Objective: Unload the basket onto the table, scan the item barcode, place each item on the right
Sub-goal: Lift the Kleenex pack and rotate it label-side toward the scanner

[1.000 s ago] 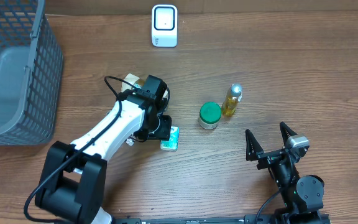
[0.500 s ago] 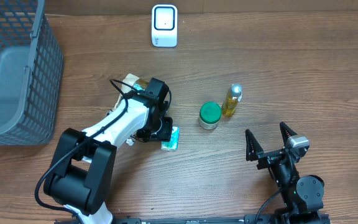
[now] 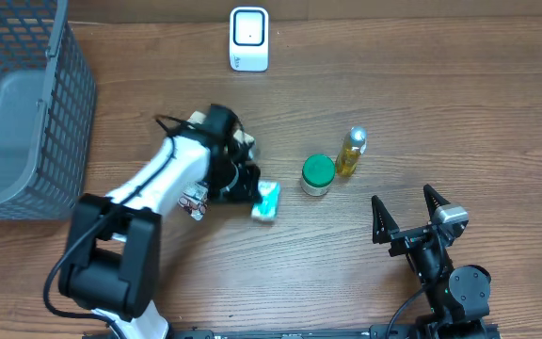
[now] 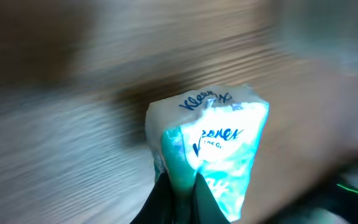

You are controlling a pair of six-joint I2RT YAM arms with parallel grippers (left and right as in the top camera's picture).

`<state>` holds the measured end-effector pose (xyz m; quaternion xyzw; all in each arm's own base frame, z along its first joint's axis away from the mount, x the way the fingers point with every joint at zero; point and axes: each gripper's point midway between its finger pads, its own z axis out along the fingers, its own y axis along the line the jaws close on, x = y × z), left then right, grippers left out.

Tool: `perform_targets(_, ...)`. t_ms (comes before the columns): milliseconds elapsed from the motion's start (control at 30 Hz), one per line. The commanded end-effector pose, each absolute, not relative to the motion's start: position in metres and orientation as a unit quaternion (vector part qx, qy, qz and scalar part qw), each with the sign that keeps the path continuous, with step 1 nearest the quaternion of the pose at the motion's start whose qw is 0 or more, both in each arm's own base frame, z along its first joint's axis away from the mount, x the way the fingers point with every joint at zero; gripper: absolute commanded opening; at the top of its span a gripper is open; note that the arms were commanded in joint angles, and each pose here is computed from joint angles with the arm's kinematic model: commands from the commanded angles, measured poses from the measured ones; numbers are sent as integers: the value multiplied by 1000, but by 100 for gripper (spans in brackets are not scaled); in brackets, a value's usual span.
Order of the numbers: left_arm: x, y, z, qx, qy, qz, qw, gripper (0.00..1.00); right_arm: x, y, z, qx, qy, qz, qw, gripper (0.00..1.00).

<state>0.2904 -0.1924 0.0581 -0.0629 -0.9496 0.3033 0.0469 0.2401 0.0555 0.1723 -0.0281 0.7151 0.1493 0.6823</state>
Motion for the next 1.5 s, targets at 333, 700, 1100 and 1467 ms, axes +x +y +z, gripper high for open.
perform_targets(333, 300, -222, 220, -118, -693, 711, -7, 4, 241, 53, 171, -25, 714, 144, 685, 100)
perform_targets(700, 284, -216, 237, -83, -698, 711, 21, 4, 241, 53, 171, -25, 714, 144, 685, 100)
perform_targets(1100, 259, -209, 286, -118, -693, 711, -21, 4, 241, 53, 171, -25, 714, 144, 685, 100)
perform_targets(1467, 258, -209, 289, -131, -711, 690, -39, 4, 241, 53, 171, -25, 714, 144, 685, 100)
